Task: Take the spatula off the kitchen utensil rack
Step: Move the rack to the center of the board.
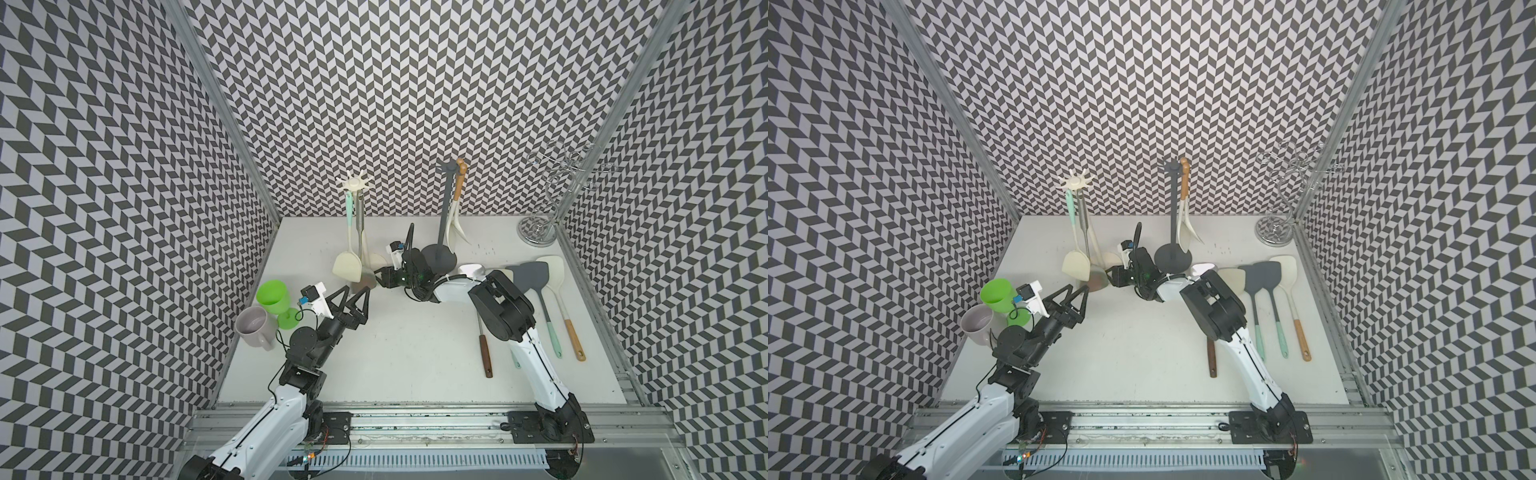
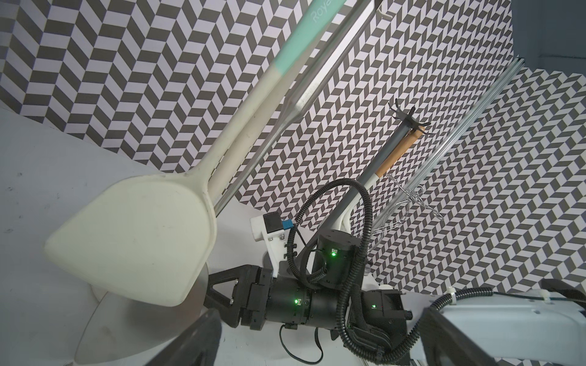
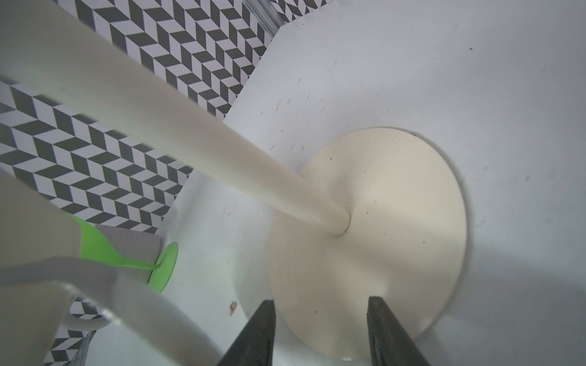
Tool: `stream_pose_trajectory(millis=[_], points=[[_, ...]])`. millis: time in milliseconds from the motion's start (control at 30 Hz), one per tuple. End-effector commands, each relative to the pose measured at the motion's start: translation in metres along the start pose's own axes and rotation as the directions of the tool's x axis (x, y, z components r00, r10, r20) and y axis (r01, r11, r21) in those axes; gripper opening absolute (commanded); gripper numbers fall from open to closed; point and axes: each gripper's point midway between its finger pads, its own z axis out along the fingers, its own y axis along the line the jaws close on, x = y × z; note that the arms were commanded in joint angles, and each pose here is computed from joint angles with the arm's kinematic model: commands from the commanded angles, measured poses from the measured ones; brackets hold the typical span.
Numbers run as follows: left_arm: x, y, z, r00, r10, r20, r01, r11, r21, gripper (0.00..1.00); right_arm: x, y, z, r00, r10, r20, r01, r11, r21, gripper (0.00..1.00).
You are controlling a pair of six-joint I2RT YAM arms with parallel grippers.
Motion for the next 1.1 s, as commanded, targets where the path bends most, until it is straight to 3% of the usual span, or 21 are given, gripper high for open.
stream_pose_trajectory(millis=[0,733,1067], points=[[0.001,0.000,0.001,1.000,0.019,-0.008,-0.019,1.000,0.004,0.99,-0.032,0.018,-0.021,0.995,-0.044,0.093,0.047,0.998,-0.028,0.50],[0.003,-0.001,0.003,1.000,0.018,-0.021,-0.018,1.000,0.014,0.99,-0.012,0.009,-0.025,0.999,-0.007,0.048,0.009,0.999,-0.044,0.52],[0.004,-0.010,0.006,0.999,0.039,-0.035,-0.038,0.998,0.044,0.99,-0.016,0.009,-0.046,0.997,-0.001,0.081,0.002,1.000,-0.007,0.65]])
